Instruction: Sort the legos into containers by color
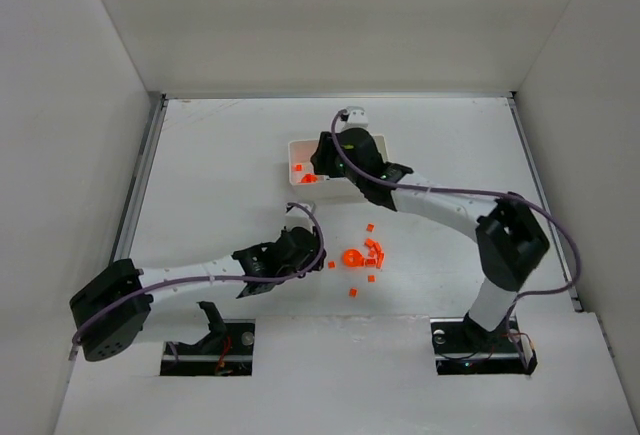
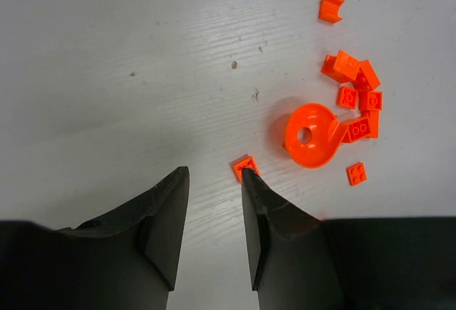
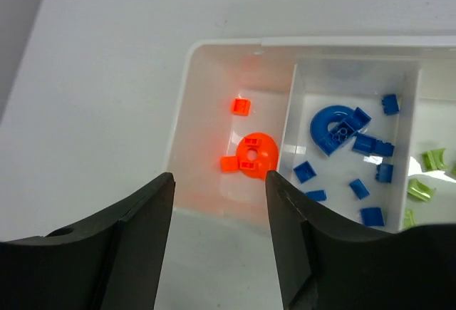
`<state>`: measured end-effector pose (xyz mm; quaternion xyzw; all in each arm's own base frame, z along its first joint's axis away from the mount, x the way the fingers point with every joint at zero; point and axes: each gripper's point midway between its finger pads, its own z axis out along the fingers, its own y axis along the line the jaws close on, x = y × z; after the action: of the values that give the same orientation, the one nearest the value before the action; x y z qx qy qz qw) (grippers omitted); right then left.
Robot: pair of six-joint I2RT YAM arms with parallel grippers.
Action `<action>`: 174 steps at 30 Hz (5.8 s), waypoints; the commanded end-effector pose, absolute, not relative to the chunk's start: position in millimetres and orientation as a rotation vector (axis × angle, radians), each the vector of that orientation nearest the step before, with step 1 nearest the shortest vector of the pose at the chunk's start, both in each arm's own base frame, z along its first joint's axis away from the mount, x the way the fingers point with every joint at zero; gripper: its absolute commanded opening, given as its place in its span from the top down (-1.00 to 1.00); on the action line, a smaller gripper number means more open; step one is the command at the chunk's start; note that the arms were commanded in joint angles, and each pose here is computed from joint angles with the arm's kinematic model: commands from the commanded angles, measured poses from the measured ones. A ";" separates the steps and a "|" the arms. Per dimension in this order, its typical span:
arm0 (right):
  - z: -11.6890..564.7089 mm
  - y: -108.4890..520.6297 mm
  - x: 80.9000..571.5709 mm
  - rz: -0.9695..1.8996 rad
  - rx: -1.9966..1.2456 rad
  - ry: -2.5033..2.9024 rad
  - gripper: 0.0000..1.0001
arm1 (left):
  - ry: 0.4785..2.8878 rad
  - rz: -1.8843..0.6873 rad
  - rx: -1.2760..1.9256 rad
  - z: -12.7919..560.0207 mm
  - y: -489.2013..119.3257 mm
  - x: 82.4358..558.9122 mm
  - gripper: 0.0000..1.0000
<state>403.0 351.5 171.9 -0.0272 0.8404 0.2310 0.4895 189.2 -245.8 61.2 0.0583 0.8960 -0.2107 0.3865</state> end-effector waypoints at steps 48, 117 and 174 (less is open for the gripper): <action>62.6 229.8 154.9 0.526 0.063 2.338 0.11 | 2.371 -0.805 0.321 37.3 -334.3 201.9 0.68; 17.0 293.2 102.1 0.323 -0.537 2.419 0.14 | 2.071 -0.538 -0.199 109.6 -195.2 269.0 0.31; 192.5 401.9 424.4 0.537 -0.189 1.954 0.13 | 2.198 -0.530 -0.079 57.6 -226.1 205.3 0.31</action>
<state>411.2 390.5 142.4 -0.0950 0.8511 0.1971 0.4772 196.8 -207.0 37.7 -0.0251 0.8936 -0.1995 0.4013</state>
